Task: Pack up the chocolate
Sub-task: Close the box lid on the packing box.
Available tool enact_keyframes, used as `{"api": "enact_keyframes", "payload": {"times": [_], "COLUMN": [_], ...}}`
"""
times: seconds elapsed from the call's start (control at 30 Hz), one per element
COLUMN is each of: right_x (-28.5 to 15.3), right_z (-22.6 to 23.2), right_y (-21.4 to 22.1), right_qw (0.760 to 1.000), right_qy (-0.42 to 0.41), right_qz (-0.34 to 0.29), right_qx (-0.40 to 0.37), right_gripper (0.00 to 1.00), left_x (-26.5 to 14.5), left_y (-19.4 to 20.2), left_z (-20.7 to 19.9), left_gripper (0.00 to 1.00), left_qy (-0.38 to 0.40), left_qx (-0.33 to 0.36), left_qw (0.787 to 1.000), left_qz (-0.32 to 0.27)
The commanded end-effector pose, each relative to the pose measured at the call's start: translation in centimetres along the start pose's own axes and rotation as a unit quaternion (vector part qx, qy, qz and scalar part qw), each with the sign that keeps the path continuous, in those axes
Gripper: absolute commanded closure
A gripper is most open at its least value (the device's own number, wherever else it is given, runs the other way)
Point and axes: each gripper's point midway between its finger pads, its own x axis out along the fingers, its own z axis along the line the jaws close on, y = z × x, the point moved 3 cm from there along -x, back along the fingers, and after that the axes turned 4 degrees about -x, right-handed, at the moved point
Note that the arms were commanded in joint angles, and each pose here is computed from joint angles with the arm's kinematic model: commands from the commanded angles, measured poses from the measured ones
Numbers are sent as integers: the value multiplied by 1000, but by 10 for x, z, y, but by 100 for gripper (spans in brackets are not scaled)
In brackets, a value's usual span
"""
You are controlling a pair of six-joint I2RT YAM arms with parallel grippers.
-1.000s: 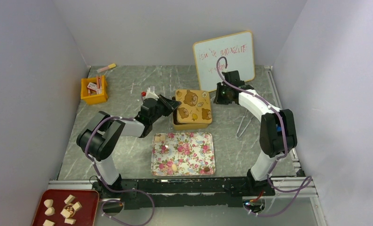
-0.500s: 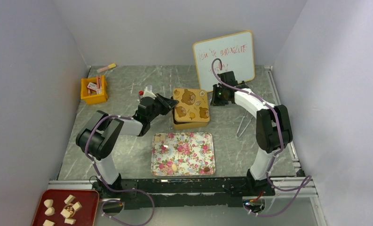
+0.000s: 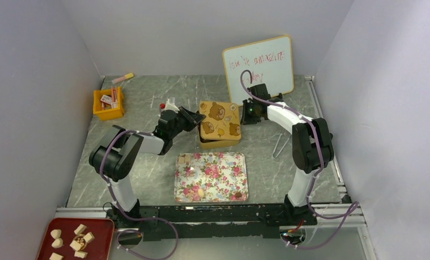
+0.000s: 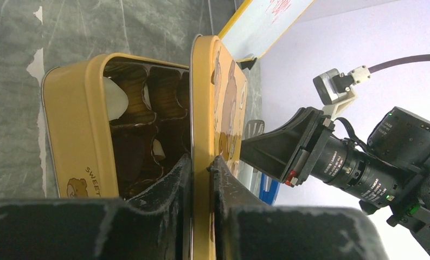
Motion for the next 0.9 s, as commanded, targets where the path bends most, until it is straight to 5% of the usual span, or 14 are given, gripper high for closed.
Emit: {"api": "enact_keyframes", "payload": {"times": [0.0,0.33,0.87], "right_x": [-2,-1,7], "right_z": [15,24,37], "right_y": [-21,-30,-36], "right_qw": [999,998,998], "right_qy": [-25,-34,-39], "right_qz": [-27,-43,-45], "right_qx": [-19,-22,-33], "right_gripper": [81,81,82], "left_x": [5,1,-17], "left_y": [-13,-15,-29], "left_z": [-22,-15,-6], "left_gripper": [80,61,57], "left_qy": [39,30,1], "left_qx": [7,7,17], "left_qw": [999,999,1000], "left_qz": [-16,-12,-19]}}
